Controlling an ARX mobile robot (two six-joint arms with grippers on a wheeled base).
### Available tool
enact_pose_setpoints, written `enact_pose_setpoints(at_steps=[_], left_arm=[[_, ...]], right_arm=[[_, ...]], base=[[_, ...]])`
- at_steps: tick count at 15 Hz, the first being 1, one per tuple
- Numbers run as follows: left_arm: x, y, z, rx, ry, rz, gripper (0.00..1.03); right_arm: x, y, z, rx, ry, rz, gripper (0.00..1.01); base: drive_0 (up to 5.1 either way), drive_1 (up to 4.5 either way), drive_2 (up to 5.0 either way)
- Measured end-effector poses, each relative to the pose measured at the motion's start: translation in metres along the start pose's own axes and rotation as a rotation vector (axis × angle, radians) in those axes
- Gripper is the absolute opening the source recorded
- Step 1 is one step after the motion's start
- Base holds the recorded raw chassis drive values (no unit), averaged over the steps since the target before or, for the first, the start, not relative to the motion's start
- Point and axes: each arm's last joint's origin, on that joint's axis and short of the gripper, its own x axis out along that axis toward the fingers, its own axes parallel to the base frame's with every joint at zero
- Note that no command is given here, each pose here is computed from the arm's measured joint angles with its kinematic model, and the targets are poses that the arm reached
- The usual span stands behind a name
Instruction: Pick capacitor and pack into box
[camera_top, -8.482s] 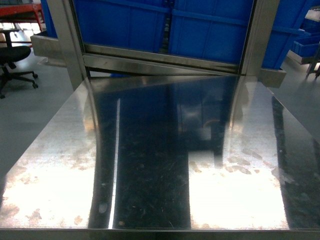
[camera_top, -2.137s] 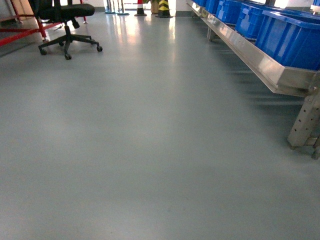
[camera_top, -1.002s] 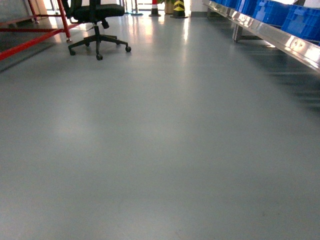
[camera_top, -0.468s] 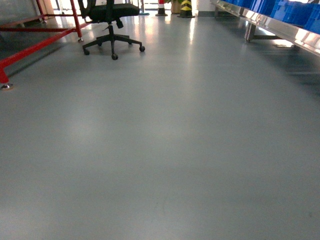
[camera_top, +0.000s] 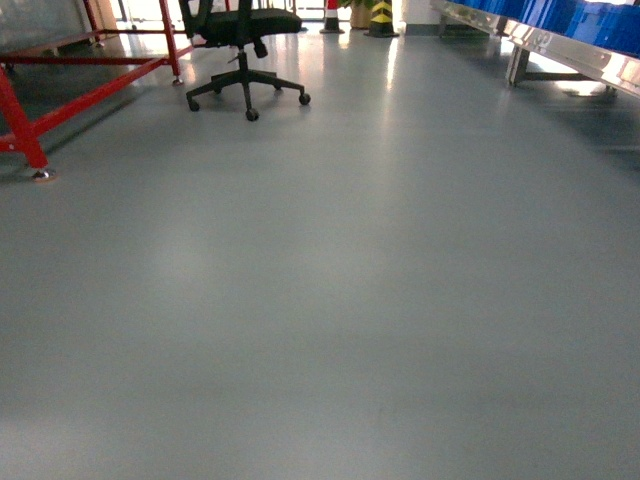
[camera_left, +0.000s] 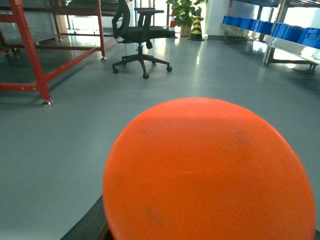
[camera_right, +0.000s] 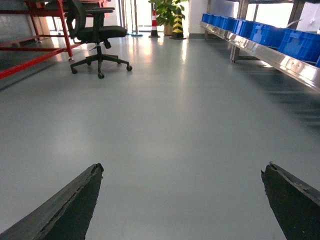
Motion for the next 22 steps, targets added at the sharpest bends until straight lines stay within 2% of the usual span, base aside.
enact_pose_setpoints(at_steps=[22], left_arm=[[0.0000,0.0000,0.0000,0.000,0.000,-0.001,0.44]], right_arm=[[0.0000,0.0000,-0.0002,0.000,0.002,0.000,0.98]], base=[[-5.0,2.46,2.5]])
